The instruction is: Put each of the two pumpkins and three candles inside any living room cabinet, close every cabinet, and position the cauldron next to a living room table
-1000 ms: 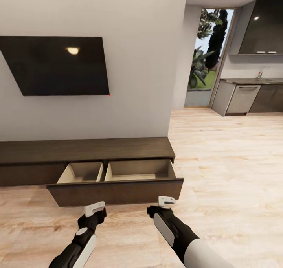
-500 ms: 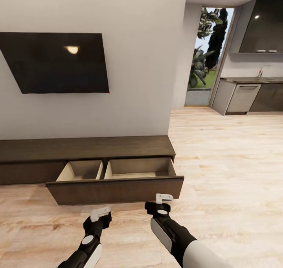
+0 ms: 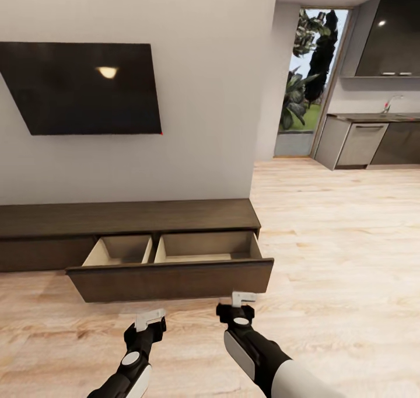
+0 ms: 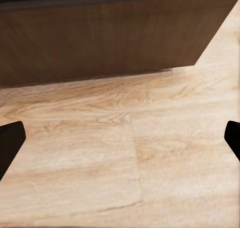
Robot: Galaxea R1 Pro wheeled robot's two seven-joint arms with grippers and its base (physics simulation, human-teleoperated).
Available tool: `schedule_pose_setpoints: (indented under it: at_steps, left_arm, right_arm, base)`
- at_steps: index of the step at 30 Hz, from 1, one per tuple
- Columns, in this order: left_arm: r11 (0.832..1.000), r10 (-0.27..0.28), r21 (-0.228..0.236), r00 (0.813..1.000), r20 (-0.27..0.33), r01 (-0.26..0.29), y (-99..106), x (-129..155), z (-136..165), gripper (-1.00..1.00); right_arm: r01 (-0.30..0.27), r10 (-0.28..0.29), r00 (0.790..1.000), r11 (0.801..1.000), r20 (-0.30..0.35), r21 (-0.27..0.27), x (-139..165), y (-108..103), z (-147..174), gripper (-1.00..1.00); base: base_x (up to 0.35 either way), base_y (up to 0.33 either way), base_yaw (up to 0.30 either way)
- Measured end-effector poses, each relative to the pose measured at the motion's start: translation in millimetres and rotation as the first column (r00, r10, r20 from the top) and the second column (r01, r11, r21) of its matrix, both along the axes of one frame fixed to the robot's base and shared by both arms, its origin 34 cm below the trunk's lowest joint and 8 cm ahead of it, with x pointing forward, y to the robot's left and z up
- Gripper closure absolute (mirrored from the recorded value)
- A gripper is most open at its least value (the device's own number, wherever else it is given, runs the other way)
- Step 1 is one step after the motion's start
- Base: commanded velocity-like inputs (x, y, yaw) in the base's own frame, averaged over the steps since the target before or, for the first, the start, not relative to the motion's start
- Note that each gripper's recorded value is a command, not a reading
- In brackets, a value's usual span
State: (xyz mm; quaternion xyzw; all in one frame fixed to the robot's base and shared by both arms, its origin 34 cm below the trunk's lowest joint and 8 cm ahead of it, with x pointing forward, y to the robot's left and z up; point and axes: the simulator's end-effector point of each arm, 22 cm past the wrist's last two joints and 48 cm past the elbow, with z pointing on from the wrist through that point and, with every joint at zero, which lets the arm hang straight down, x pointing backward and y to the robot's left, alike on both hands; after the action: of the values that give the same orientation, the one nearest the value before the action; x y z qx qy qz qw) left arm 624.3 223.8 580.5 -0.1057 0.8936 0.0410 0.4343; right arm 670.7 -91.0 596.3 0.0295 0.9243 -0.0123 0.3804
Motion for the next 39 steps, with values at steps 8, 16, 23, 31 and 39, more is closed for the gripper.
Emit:
schedule_pose_setpoints:
  at_steps: [8, 16, 23, 31, 39]
  left_arm:
    - [1.000, -0.001, 0.000, 1.000, 0.002, 0.001, -0.6, -1.3, -14.6, -1.00]
    - [1.000, -0.010, 0.004, 0.998, 0.059, 0.010, -4.9, 3.2, -20.2, -1.00]
    - [1.000, -0.020, 0.007, 0.998, 0.063, 0.020, -8.0, 1.5, -33.2, -1.00]
    - [1.000, -0.021, 0.007, 0.998, 0.062, 0.021, -8.4, -0.8, -49.1, -1.00]
    - [1.000, -0.020, 0.006, 0.998, 0.063, 0.020, -8.2, -3.3, -65.2, -1.00]
  right_arm:
    - [0.016, -0.016, 0.998, 1.000, 0.059, 0.003, 4.1, -3.4, -10.4, -1.00]
    - [0.043, -0.041, 0.997, 0.999, 0.070, -0.028, -4.3, -21.1, -38.2, -1.00]
    - [0.055, -0.053, 0.994, 0.998, 0.096, -0.022, -3.4, -23.3, -49.1, -1.00]
    - [0.057, -0.054, 0.995, 0.998, 0.089, -0.029, -7.9, -25.9, -68.1, -1.00]
    - [0.039, -0.038, 0.996, 0.999, 0.086, -0.017, -11.2, -22.2, -86.2, -1.00]
  base:
    - [0.000, 0.000, 0.000]
    - [0.000, 0.000, 0.000]
    - [0.000, 0.000, 0.000]
    - [0.000, 0.000, 0.000]
    - [0.000, 0.000, 0.000]
